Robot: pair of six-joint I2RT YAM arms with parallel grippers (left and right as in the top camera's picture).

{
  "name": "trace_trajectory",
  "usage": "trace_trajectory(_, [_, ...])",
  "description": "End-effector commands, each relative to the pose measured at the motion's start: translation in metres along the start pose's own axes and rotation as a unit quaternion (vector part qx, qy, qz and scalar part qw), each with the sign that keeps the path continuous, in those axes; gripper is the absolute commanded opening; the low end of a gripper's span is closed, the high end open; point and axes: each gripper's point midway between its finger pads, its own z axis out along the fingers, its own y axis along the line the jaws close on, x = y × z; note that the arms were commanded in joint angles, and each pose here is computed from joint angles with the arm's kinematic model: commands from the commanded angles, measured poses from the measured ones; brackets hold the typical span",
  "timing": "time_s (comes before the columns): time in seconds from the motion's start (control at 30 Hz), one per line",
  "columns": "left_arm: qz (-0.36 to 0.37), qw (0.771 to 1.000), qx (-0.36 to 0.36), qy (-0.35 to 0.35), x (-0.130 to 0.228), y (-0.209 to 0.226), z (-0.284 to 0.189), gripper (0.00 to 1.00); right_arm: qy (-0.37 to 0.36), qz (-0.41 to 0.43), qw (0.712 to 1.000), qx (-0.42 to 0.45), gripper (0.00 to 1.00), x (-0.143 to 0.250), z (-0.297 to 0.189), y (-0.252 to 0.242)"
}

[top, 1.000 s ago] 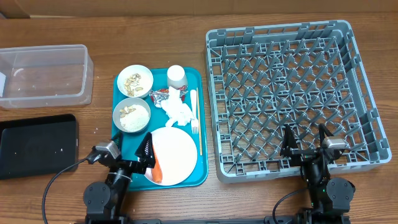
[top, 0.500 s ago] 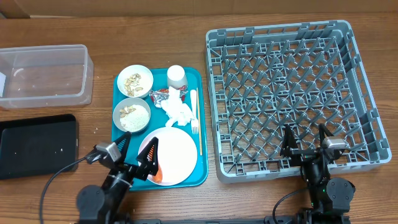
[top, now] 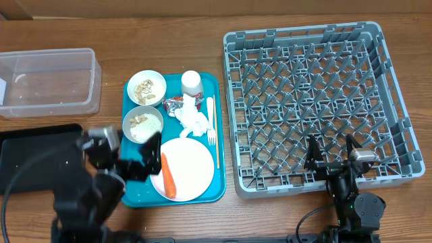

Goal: Sort waste into correct bins and load items into the dishwasher rack
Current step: 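Move the left gripper to the lower white bowl of rice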

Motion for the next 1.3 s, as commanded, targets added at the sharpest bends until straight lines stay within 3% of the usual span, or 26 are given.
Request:
trace_trajectory(0.0, [0.016, 0.999, 0.042, 0.031, -0.011, -0.017, 0.012, 1.00, -0.003, -0.002, 1.000, 0.005, 1.00, 0.001, 0.000, -0.002])
trace_trajectory(0.17, [0.028, 0.992, 0.090, 0.086, 0.004, -0.026, 0.030, 1.00, -0.003, -0.002, 1.000, 0.005, 1.00, 0.001, 0.000, -0.002])
trace_trajectory(0.33, [-0.008, 0.987, 0.005, 0.161, 0.028, 0.006, 0.040, 1.00, -0.003, -0.002, 1.000, 0.005, 1.00, 0.001, 0.000, -0.002])
trace_trajectory(0.53, [-0.027, 0.964, -0.122, 0.236, 0.040, 0.043, 0.043, 1.00, -0.003, -0.002, 1.000, 0.005, 1.00, 0.001, 0.000, -0.002])
trace_trajectory(0.7, [-0.052, 0.958, -0.124, 0.252, 0.045, 0.046, 0.064, 1.00, -0.003, -0.002, 1.000, 0.005, 1.00, 0.001, 0.000, -0.002])
trace_trajectory(0.97, [-0.082, 0.932, -0.149, 0.321, 0.079, 0.064, 0.087, 1.00, -0.003, -0.002, 1.000, 0.005, 1.00, 0.001, 0.000, -0.002])
trace_trajectory(1.27, [-0.061, 0.901, -0.193, 0.384, 0.120, 0.089, 0.118, 1.00, -0.003, -0.002, 1.000, 0.005, 1.00, 0.001, 0.000, -0.002])
